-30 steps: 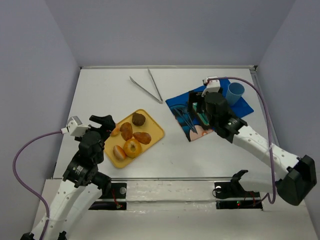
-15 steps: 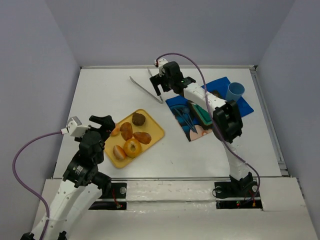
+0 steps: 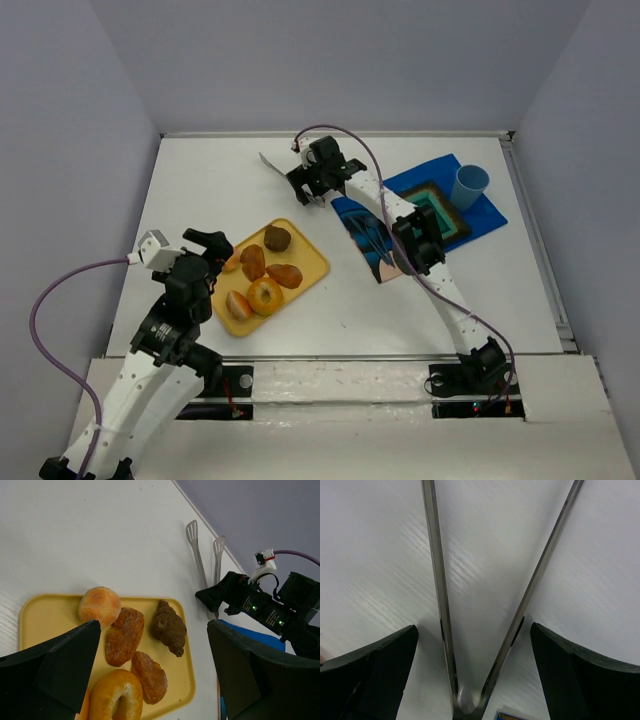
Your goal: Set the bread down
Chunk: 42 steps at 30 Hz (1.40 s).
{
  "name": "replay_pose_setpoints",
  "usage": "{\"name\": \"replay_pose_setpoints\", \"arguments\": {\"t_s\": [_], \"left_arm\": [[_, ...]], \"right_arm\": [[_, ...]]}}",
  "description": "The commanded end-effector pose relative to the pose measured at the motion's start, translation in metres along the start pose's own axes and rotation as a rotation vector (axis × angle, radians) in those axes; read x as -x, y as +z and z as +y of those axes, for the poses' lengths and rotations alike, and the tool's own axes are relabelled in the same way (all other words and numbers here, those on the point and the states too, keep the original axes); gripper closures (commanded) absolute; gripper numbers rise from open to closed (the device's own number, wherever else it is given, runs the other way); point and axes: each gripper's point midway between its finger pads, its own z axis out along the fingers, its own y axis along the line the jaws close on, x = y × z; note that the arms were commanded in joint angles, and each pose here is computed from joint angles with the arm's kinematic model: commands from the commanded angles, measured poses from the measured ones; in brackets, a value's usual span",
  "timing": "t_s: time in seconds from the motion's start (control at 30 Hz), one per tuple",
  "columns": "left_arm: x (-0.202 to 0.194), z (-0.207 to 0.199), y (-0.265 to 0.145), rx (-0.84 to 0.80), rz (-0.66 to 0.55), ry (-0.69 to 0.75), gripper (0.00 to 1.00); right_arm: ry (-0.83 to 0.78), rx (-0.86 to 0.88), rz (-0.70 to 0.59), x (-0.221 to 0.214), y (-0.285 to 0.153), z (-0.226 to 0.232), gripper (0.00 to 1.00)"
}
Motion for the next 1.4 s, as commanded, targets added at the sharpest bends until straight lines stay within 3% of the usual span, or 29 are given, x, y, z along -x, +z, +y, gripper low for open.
{"name": "replay_pose_setpoints", "arguments": {"t_s": [0.0,0.37,0.6,0.73,0.87,1.03,1.13,1.37], "left_arm": [[0.019,-0.005,0.000,0.017,-0.069,-0.034,0.01],[0.022,0.004,0.001,0.062,-0.093,-0.036,0.01],[0.024,0.006,0.000,0.072,-0.101,-0.039,0.01],[0.025,0.009,-0.001,0.078,-0.106,-0.052,0.01],[0.027,0.010,-0.004,0.072,-0.112,-0.068,0.01],[0.031,0.009,-0.007,0.057,-0.120,-0.082,0.01],[0.031,0.007,-0.008,0.047,-0.117,-0.086,0.01],[0.030,0.002,-0.010,0.017,-0.103,-0.089,0.01]], "right_arm": [[0.030,0.003,-0.074,0.025,0.002,0.000,0.00],[0.040,-0.003,-0.103,0.027,0.016,-0.002,0.00],[0.059,-0.014,-0.102,0.026,0.015,-0.008,0.44],[0.076,-0.035,-0.105,0.027,0.012,-0.011,0.52],[0.074,-0.036,-0.178,0.056,-0.008,-0.011,0.60],[0.061,0.009,-0.357,0.122,-0.068,-0.001,0.62],[0.057,0.013,-0.499,0.172,-0.138,0.004,0.62],[0.080,0.071,-0.526,0.165,-0.217,0.025,0.62]]}}
